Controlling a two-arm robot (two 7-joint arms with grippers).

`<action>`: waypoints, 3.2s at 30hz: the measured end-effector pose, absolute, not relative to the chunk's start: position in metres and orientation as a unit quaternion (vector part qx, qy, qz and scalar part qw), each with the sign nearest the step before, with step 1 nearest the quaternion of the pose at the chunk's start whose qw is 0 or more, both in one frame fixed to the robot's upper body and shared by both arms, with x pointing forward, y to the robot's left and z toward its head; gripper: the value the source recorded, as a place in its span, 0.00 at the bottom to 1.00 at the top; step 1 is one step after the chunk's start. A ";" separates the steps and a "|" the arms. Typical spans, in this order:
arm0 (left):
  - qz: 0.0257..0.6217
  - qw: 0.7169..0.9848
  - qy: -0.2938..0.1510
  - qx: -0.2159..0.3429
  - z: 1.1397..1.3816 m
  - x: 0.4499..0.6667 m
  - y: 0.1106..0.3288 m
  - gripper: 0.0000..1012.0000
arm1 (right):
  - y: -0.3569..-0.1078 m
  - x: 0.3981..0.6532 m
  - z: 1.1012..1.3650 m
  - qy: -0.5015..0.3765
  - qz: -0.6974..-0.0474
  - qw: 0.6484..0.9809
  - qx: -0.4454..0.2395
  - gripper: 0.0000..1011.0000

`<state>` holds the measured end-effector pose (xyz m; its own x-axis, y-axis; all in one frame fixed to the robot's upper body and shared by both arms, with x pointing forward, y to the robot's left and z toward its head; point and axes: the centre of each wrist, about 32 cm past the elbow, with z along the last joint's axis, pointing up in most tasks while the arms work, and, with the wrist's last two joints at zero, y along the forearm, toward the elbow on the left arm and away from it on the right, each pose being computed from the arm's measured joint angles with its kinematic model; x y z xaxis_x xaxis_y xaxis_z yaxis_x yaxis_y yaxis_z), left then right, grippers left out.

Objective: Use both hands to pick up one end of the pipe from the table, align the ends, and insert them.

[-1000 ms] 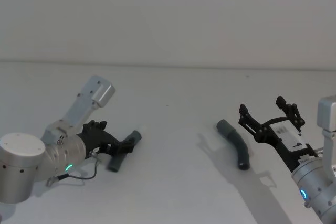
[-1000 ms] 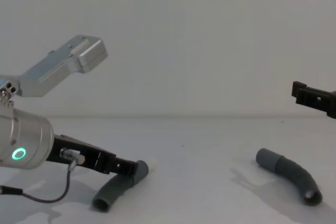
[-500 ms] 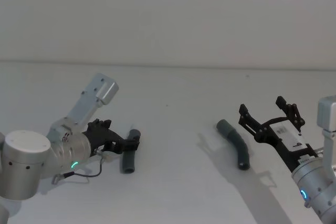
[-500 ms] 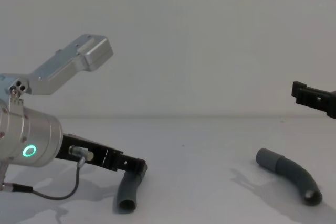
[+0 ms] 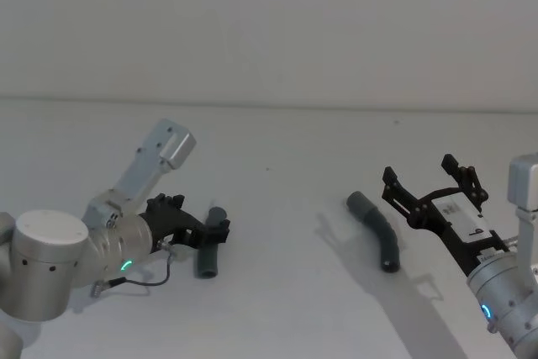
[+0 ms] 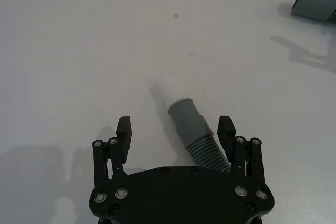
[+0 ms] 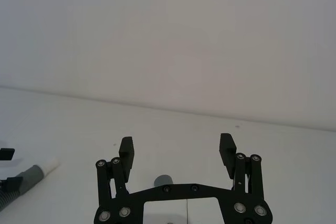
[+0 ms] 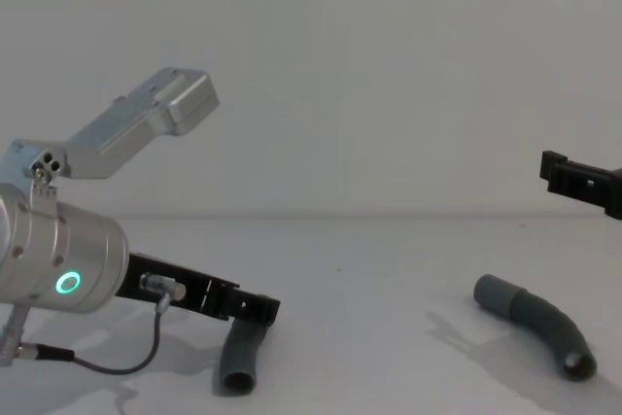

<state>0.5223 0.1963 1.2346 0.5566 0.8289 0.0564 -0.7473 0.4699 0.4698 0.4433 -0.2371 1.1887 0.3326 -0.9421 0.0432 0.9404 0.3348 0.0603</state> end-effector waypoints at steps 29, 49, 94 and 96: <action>0.485 0.838 0.129 0.214 1.241 0.515 0.177 0.99 | -0.237 0.443 1.189 -0.035 -0.577 0.816 0.012 0.99; 0.500 0.821 0.149 0.230 1.238 0.517 0.170 0.99 | -0.237 0.443 1.189 -0.035 -0.577 0.816 0.012 0.99; 0.505 0.812 0.156 0.246 1.232 0.518 0.170 0.55 | -0.237 0.443 1.189 -0.035 -0.577 0.816 0.012 0.99; 0.505 0.812 0.156 0.246 1.232 0.518 0.170 0.54 | -0.237 0.443 1.189 -0.035 -0.577 0.816 0.012 0.99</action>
